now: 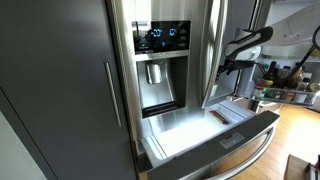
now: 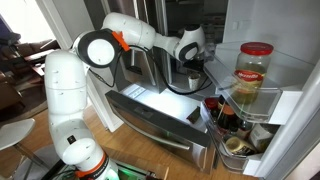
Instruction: Take the candy bar out of the cup
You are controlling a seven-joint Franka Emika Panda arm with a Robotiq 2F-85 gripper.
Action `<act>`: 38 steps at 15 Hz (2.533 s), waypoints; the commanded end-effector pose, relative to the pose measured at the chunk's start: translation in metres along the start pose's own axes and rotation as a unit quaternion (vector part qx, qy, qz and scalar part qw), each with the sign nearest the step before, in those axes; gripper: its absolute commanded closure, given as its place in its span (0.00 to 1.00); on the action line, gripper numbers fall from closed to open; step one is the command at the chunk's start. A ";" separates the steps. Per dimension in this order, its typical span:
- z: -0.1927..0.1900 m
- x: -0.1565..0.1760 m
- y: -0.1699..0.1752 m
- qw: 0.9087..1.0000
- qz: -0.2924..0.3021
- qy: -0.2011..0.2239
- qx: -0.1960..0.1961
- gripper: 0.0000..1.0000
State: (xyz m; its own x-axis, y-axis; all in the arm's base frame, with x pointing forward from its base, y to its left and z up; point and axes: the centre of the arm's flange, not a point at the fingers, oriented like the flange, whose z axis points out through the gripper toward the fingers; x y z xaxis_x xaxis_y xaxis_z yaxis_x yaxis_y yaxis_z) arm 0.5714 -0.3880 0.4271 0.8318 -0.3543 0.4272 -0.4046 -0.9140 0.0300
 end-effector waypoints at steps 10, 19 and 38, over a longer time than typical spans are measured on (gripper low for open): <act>0.045 -0.007 0.003 0.997 0.023 -0.052 0.058 0.02; 0.049 -0.005 0.005 0.994 0.037 -0.062 0.076 0.69; -0.022 -0.060 -0.035 0.986 -0.036 -0.143 0.084 0.99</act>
State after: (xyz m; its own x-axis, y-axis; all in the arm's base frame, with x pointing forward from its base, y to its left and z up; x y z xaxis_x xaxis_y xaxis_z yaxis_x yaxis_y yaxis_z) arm 0.5640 -0.3599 0.4052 0.9100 -0.3586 0.2082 -0.3374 -0.9322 -0.1310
